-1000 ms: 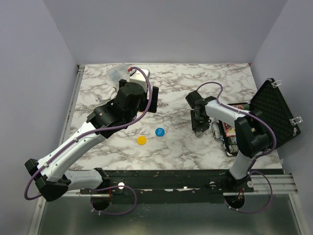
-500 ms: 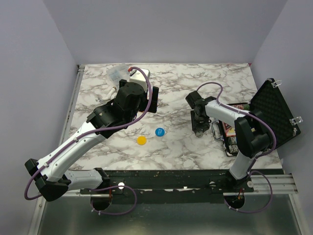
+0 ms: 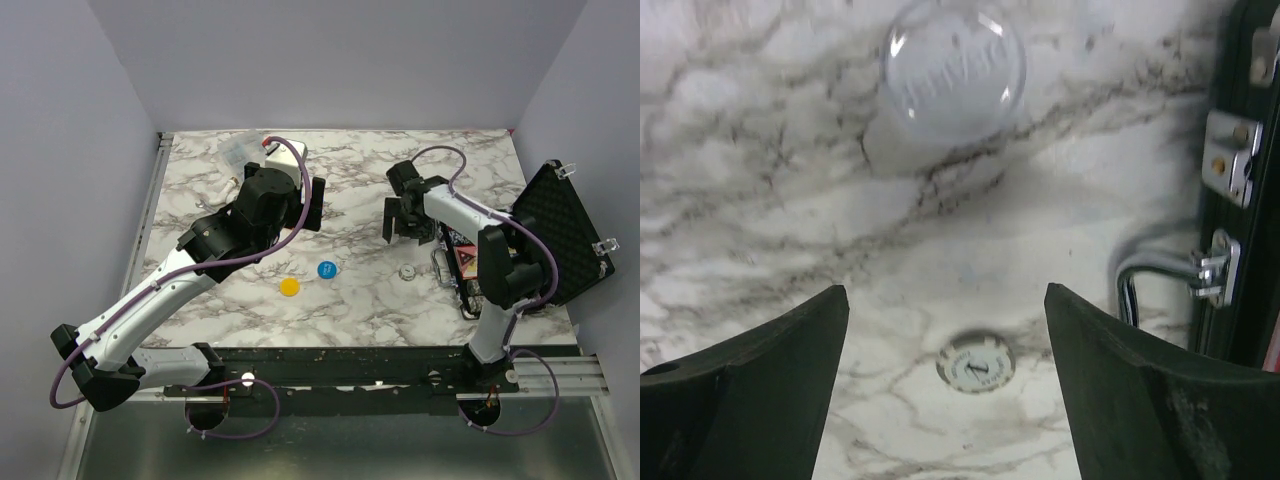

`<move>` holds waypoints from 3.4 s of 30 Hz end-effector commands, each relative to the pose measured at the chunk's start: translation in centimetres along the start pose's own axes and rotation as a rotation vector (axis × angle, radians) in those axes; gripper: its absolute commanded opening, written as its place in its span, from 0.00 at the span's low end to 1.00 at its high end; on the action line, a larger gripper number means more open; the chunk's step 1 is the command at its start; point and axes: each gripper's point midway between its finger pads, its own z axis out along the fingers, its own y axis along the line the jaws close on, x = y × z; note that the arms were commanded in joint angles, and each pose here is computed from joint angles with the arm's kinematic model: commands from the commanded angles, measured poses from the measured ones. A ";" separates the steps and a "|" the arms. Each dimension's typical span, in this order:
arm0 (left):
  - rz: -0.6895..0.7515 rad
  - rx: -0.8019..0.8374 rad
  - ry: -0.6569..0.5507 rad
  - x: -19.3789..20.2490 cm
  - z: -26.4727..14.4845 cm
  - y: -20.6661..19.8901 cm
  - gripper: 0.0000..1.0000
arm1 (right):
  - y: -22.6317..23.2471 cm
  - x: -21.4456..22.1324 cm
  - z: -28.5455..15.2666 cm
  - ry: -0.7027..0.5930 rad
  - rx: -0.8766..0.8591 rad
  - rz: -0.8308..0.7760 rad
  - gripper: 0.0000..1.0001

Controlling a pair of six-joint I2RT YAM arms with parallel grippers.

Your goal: Pack up texas hold em set

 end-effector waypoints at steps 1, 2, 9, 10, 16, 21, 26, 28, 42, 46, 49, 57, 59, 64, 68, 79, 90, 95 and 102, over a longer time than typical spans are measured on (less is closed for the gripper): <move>0.006 0.024 0.001 0.2 0.0 -0.5 0.98 | 0.4 -3.0 2.1 -0.003 0.001 0.112 0.82; 0.007 0.024 0.000 0.2 0.0 -0.5 0.99 | 0.5 -3.5 2.3 -0.006 0.007 0.122 0.82; 0.010 0.029 0.003 0.4 0.2 -0.6 0.98 | 0.8 -5.3 4.4 -0.002 0.038 0.170 0.83; 0.010 0.026 0.003 0.4 0.2 -0.5 0.98 | 0.6 -5.3 4.7 -0.003 0.046 0.176 0.83; 0.012 0.027 0.008 0.5 0.3 -0.6 0.98 | -0.6 -6.0 5.7 -0.014 0.048 0.229 0.83; 0.014 0.028 0.012 0.6 0.4 -0.7 0.99 | -0.5 -6.4 6.2 -0.022 0.020 0.271 0.82; 0.014 0.028 0.013 0.6 0.5 -0.7 0.98 | -1.1 -7.1 6.2 -0.051 0.059 0.281 0.81; 0.015 0.027 0.014 0.6 0.5 -0.7 0.98 | -1.2 -7.2 6.3 -0.054 0.068 0.278 0.80; 0.017 0.026 0.018 0.7 0.7 -0.7 0.98 | -0.7 -6.0 7.7 -0.023 0.071 0.261 0.76; 0.016 0.028 0.021 0.8 0.7 -0.8 0.99 | -1.5 -5.4 8.3 -0.010 0.119 0.251 0.75; 0.017 0.032 0.025 0.9 0.8 -0.9 0.99 | -1.7 -5.3 8.5 -0.014 0.142 0.243 0.73; 0.012 0.040 0.043 1.0 0.8 -1.3 0.98 | -1.4 -4.9 8.9 0.001 0.140 0.231 0.68; 0.010 0.039 0.044 0.7 0.5 -1.5 0.99 | -1.3 -5.0 8.9 0.002 0.133 0.229 0.67; 0.010 0.050 0.030 0.0 -0.3 -1.8 0.98 | -1.2 -5.2 9.0 -0.004 0.128 0.230 0.61; 0.009 0.064 0.035 0.1 -0.4 -1.9 0.98 | -1.0 -4.8 8.9 -0.004 0.111 0.234 0.56; 0.031 0.003 0.004 1.2 -0.4 -0.1 0.99 | -0.8 -5.4 6.9 -0.063 0.055 0.255 0.29; -0.024 0.015 -0.004 0.9 -1.1 -0.1 0.98 | -1.8 -6.7 1.8 -0.187 0.014 0.274 0.09; -0.033 0.033 0.008 1.2 -1.0 -0.5 0.99 | -2.2 -7.0 -0.5 -0.235 -0.004 0.284 0.03; -0.030 0.032 0.022 1.3 -0.9 -0.6 0.98 | -4.3 -6.7 -4.0 -0.314 0.034 0.313 0.01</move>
